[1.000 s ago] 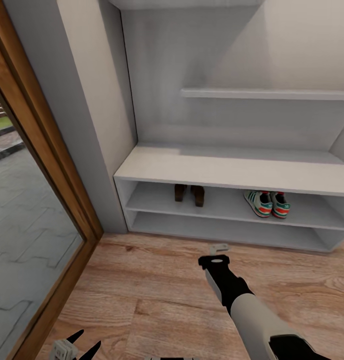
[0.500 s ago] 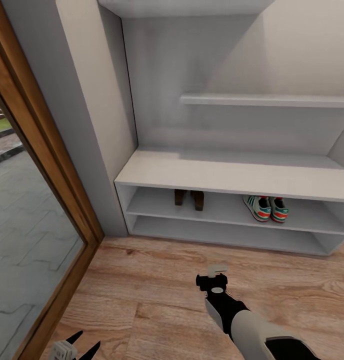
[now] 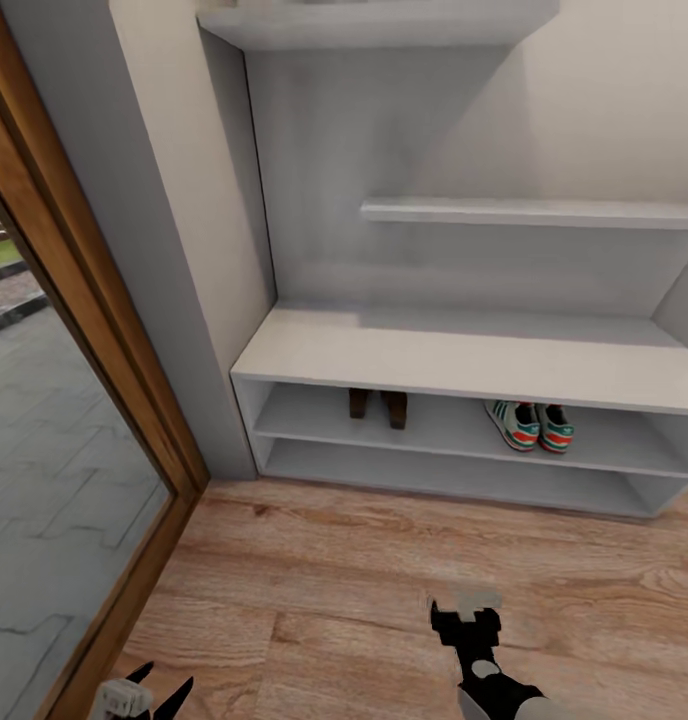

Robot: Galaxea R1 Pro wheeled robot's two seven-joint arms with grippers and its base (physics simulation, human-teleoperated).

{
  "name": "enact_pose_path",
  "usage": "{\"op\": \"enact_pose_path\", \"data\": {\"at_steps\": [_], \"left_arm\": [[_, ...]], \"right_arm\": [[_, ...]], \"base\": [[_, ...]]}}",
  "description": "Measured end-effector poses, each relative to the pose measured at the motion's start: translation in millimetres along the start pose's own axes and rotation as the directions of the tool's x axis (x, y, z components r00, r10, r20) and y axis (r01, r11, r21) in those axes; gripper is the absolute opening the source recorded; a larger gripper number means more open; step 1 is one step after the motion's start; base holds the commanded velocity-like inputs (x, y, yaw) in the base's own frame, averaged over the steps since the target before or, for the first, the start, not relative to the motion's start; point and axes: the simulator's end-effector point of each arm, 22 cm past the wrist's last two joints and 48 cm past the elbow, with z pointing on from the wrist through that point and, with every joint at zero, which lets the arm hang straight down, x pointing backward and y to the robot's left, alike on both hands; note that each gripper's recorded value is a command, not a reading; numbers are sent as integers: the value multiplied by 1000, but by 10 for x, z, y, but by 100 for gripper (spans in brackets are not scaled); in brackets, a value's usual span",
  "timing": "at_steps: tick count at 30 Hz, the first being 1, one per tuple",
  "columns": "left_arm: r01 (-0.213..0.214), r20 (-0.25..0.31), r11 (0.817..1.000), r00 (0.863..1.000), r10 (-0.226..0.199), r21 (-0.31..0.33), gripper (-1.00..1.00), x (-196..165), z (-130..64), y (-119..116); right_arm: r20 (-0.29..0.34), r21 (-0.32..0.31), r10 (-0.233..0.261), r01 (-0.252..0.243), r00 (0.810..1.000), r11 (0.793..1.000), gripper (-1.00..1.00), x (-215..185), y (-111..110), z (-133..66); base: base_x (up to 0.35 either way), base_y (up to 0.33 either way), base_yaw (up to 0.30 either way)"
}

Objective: Pick up the two gym shoes and the two sandals from the corridor floor and place them onto the hallstand (shoe rack) in the corridor, making sure they are on the rack and not on the floor. Arrange them so the two gym shoes are next to each other and the two sandals are next to each other.

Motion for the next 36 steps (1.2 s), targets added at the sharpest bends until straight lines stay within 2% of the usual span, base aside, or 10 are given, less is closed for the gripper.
{"op": "enact_pose_path", "data": {"at_steps": [1,3,4,10,13,15,25,36], "left_arm": [[-2,-2,1000,1000,2,-28,100,-13,-9,55],[-2,-3,999,1000,2,-43,100,-46,-29,74],[2,-10,997,1000,-3,-74,100,-24,-50,131],[31,-41,992,998,-37,-121,100,60,-158,173],[48,-60,985,996,-59,-167,100,138,-229,229],[54,-70,975,995,-71,-214,100,182,-278,294],[62,-80,971,993,-82,-233,100,66,-369,235],[63,-81,969,993,-84,-239,100,-126,-477,189]], "right_arm": [[22,-10,4,-4,1000,1000,100,159,-90,-94],[37,-30,0,2,999,1000,100,197,-106,-163],[57,-64,0,4,998,998,100,305,-168,-244],[29,-80,-29,31,999,996,100,572,-398,-459],[2,-83,-36,36,999,996,100,761,-448,-613],[17,-86,-33,34,999,996,100,810,-462,-724],[69,-75,-32,37,997,997,100,655,-623,-935],[76,-82,-26,33,997,996,100,468,-605,-1087]], "base": [[0,0,0],[0,0,0],[0,0,0],[0,0,0],[0,0,0],[0,0,0],[0,0,0],[0,0,0]]}}
